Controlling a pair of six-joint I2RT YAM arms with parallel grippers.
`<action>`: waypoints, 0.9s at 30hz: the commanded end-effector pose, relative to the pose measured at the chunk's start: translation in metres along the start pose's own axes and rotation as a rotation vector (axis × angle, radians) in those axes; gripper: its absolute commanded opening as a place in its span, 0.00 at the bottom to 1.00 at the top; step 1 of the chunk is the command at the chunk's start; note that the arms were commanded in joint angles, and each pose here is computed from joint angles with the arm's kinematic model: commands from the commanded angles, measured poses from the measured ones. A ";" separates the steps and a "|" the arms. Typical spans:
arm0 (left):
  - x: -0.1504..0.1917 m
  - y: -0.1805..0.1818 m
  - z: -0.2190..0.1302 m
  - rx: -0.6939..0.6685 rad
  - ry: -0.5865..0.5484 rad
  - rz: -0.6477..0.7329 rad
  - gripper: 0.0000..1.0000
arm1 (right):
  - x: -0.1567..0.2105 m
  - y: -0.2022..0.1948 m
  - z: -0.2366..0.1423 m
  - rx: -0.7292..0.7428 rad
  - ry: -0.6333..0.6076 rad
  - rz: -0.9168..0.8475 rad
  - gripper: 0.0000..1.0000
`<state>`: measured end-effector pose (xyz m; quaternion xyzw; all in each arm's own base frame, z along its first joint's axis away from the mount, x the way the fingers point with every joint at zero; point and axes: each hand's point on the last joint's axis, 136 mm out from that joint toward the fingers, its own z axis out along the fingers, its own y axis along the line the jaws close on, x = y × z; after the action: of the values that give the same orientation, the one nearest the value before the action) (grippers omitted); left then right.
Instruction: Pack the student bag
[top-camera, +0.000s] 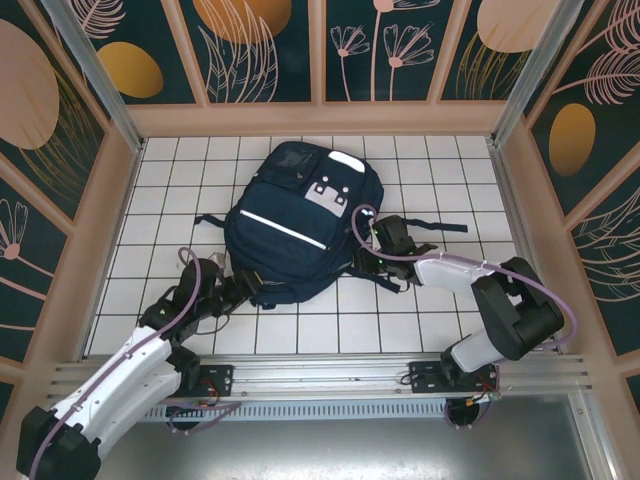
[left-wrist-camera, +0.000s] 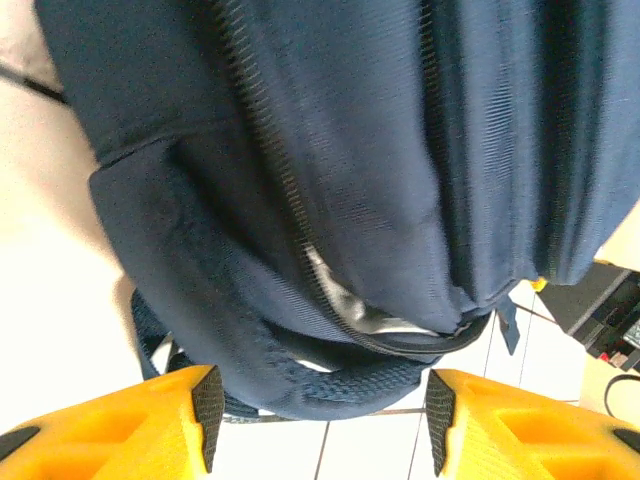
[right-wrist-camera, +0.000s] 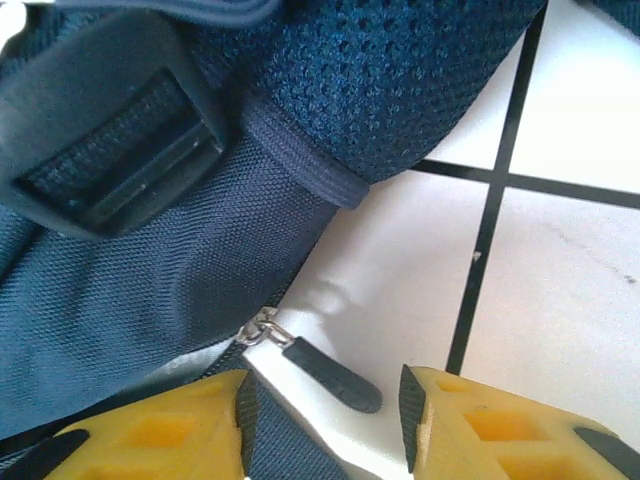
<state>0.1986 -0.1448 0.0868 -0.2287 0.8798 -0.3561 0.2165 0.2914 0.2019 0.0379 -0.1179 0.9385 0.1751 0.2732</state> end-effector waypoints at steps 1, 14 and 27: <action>-0.005 -0.008 0.000 0.058 -0.027 -0.057 0.58 | -0.005 0.010 -0.006 -0.028 -0.133 -0.172 0.46; -0.018 -0.006 -0.004 0.049 -0.106 -0.097 0.59 | 0.006 0.022 0.025 -0.017 -0.017 -0.250 0.46; -0.012 0.004 0.002 0.056 -0.093 -0.166 0.54 | 0.006 0.033 0.015 -0.018 -0.006 -0.248 0.01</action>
<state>0.2051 -0.1374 0.0796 -0.3009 0.8472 -0.3757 0.2250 0.2914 0.2416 0.0273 -0.2363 0.9113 0.1534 0.3002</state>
